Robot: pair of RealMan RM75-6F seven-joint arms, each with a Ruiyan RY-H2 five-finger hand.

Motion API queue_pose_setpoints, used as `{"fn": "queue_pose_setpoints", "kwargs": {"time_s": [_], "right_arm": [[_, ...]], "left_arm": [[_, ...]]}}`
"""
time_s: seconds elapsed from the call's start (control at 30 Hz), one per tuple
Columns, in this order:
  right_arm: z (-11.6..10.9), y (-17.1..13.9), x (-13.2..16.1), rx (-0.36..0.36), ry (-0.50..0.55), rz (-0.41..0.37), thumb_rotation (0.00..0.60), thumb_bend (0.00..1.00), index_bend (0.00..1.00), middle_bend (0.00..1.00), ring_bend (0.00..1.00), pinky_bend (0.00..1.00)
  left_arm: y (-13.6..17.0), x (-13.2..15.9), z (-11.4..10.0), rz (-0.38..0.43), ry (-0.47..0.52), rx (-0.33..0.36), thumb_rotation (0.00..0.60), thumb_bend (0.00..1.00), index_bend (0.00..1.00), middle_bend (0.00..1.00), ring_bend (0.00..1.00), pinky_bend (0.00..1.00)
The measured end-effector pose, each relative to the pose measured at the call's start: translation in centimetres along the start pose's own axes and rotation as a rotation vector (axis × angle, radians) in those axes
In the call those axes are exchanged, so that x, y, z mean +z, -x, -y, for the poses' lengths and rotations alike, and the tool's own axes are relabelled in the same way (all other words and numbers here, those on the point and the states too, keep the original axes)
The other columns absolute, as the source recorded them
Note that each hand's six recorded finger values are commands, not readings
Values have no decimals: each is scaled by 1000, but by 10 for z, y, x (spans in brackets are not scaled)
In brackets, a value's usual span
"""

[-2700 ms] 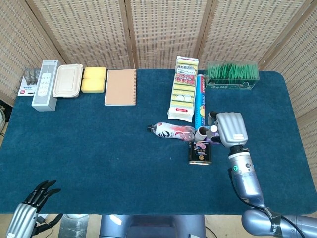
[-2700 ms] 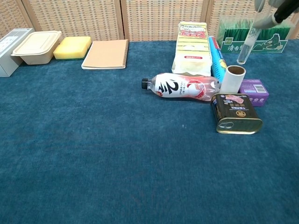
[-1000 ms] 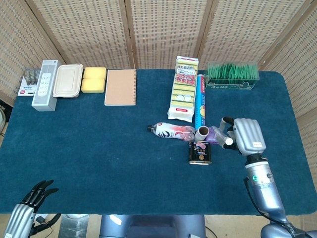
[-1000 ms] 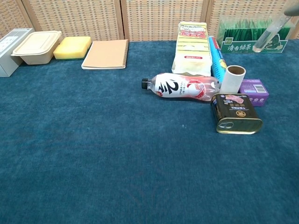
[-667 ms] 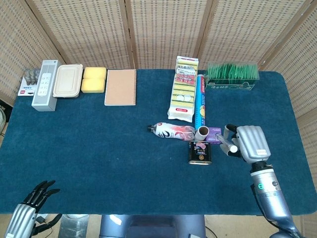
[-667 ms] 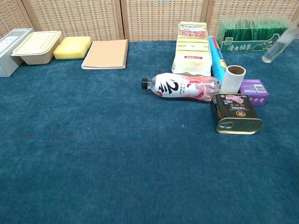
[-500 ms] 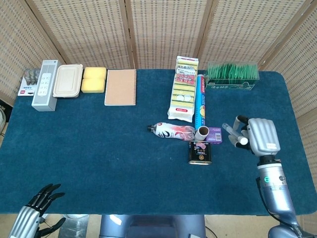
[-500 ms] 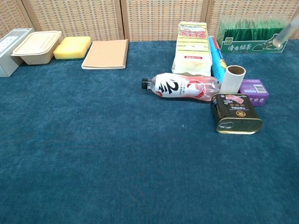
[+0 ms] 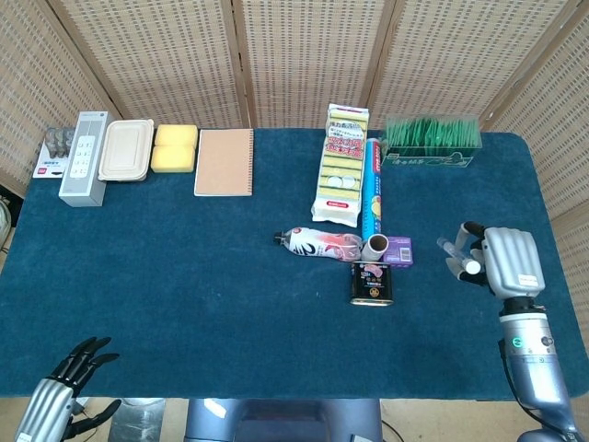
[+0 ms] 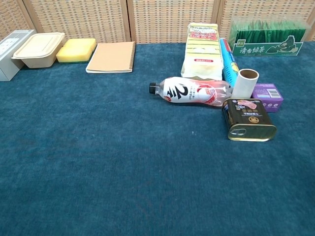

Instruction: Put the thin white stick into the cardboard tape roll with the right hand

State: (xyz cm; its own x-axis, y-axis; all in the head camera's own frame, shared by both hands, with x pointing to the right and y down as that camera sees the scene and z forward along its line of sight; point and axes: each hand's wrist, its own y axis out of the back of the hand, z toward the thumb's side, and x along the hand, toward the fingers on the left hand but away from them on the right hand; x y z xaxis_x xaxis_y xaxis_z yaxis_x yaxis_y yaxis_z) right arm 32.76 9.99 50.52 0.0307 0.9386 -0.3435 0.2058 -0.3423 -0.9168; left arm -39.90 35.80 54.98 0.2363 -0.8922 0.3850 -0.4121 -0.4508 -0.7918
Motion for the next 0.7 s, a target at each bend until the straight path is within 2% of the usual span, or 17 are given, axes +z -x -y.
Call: {"fn": "queue_pose_setpoints", "kwargs": {"time_s": [0.07,0.13,0.23,0.3,0.4,0.47,0.53,0.7], "right_arm": [[-6,2,8,-34,-3,-43,600,441,781,1000,1000,986],[-5,1,11,-30,-10,-57,600,438,781,1000,1000,981],[10,-8,1,58,-53,-47,600,438,782,1000,1000,981],[14,-10,-9,101,-93,-42,600,442,782,1000,1000,982],[8,-1,-16,76,-72,-9,600,443,782,1000,1000,985],[3,5,-16,42,-19,23,600,438,783,1000,1000,990],[-1,7,-18,30,-11,36,600,437,786,1000,1000,991],[12,-4,-21,113,-87,-24,600,438,788,1000,1000,992]], "left_arm": [[1,-1,0,-6,0,-1,600,181,235,146,104,267],[2,4,0,18,8,-6,600,181,235,146,104,267],[1,9,1,44,15,-8,600,181,235,146,104,267],[1,6,1,31,10,-6,600,181,235,146,104,267],[1,1,1,3,2,-6,600,181,235,146,105,267],[2,3,2,14,9,-10,600,181,235,146,105,267],[2,8,2,38,15,-14,600,181,235,146,105,268],[1,5,3,18,-1,-13,600,181,235,146,105,269]]}}
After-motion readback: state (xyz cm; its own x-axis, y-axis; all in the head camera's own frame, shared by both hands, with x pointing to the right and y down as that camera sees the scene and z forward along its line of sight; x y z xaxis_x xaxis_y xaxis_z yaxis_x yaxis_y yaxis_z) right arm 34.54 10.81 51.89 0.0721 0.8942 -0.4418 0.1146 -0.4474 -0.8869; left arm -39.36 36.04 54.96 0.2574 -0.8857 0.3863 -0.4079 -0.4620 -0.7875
